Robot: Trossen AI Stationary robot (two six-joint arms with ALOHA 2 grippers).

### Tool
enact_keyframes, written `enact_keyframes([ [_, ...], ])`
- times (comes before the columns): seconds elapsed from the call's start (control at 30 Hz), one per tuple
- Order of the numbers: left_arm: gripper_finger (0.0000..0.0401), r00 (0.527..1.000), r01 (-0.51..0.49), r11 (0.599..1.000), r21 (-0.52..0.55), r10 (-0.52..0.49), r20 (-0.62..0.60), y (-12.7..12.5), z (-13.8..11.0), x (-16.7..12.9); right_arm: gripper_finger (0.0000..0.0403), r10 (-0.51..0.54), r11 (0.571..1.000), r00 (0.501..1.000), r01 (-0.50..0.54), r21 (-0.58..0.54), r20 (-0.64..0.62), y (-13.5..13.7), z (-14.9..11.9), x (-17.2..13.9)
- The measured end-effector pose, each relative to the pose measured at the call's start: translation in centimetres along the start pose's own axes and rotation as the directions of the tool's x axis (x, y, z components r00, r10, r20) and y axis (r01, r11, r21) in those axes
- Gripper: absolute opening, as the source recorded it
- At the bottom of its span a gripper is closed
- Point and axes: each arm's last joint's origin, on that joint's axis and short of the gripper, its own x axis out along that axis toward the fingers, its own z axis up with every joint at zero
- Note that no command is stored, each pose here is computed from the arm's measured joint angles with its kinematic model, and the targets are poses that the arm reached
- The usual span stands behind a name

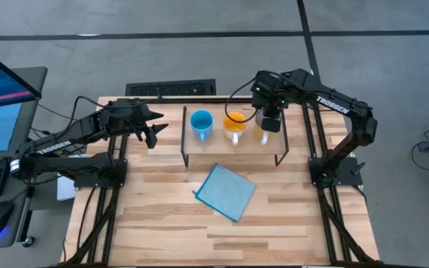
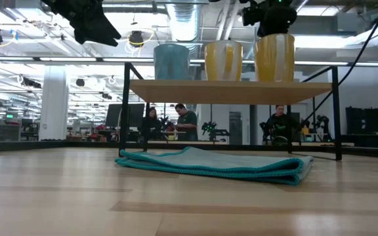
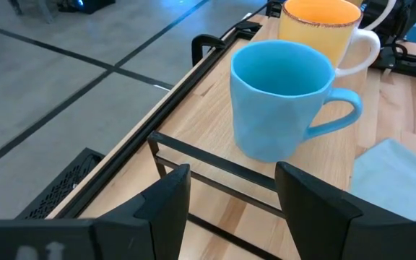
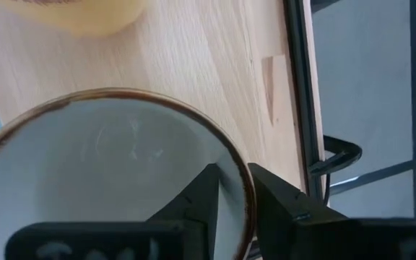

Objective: Stack small to large cups/mugs on shelf
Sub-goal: Put the light yellow mug on the shelf

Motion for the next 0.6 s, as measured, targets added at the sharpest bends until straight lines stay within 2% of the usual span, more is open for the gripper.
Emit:
enact_keyframes([
  [0.33,0.0195,1.000,0.000,1.000,0.000,0.000,0.000,0.00,0.00,0.00,0.0092,-0.004,0.997,1.000,0.005,-0.077,0.011,-0.04,0.11,0.00],
  [0.6,0.0195,1.000,0.000,1.000,-0.002,0.000,0.000,0.00,0.00,0.00,0.0092,0.001,0.982,1.000,0.002,-0.190,0.011,0.33,0.20,-0.08],
])
